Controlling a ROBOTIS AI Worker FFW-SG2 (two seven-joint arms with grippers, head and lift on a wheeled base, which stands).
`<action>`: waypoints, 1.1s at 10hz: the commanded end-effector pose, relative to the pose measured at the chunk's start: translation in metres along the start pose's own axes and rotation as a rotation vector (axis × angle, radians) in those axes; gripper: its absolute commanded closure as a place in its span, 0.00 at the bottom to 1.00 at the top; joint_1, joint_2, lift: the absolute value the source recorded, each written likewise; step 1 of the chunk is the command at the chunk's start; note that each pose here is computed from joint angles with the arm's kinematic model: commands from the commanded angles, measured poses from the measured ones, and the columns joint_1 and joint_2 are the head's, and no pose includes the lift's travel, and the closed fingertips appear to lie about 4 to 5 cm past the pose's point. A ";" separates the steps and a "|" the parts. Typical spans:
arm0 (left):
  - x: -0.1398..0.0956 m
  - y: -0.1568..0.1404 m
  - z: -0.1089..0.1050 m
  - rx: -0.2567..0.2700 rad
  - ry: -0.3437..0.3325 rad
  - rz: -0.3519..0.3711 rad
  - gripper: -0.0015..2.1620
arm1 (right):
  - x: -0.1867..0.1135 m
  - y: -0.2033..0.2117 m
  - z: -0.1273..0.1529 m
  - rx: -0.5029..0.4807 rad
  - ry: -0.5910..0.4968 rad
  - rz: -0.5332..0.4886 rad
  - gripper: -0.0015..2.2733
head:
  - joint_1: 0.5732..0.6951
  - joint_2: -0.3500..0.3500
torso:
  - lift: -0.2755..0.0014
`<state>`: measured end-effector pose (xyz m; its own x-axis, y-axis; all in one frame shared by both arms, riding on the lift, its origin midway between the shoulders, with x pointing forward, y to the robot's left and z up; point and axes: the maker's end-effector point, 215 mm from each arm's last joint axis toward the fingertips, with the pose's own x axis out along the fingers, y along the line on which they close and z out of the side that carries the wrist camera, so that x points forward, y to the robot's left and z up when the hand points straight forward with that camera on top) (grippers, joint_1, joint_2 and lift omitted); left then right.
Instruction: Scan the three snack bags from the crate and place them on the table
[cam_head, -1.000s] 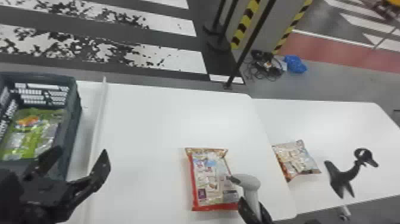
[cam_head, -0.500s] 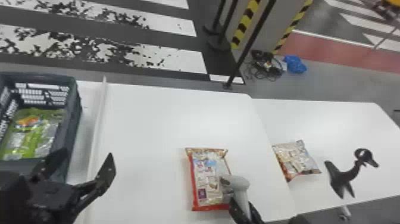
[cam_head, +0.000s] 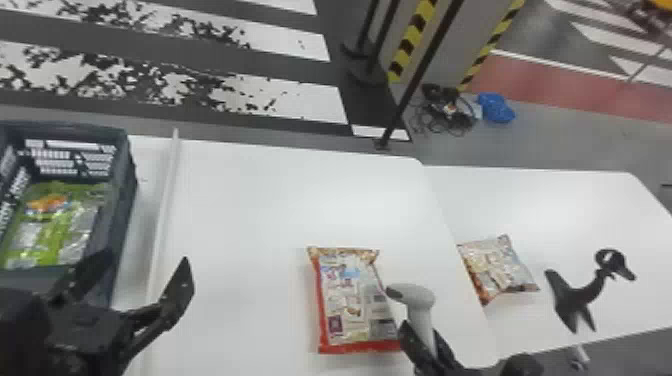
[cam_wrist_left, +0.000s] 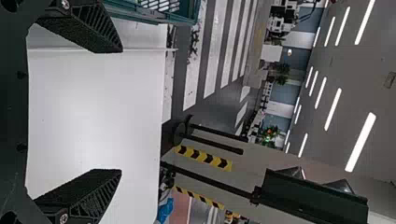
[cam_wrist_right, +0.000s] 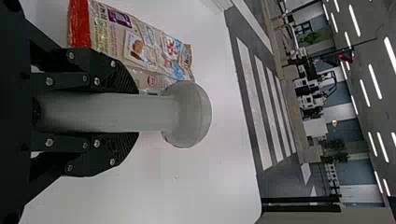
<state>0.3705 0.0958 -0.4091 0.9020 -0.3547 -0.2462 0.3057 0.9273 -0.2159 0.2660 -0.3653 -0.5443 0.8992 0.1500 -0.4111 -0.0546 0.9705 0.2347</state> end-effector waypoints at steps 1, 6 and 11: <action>0.000 -0.003 0.000 0.006 0.005 -0.011 0.04 | 0.006 -0.032 0.023 0.007 -0.003 -0.040 0.98 | 1.00 0.00 | 0.86; -0.003 -0.004 -0.008 0.025 0.026 -0.011 0.04 | 0.079 -0.092 0.040 0.000 0.050 -0.094 0.98 | 1.00 0.00 | 0.86; -0.002 -0.007 -0.009 0.031 0.026 -0.021 0.04 | 0.107 -0.134 0.018 -0.063 0.121 -0.162 0.81 | 1.00 0.00 | 0.86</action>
<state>0.3637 0.0896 -0.4144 0.8875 -0.3766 -0.2657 0.3340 0.9228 -0.1921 0.3788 -0.4813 -0.6011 0.8445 0.0094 -0.5355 0.0575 0.9925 0.1080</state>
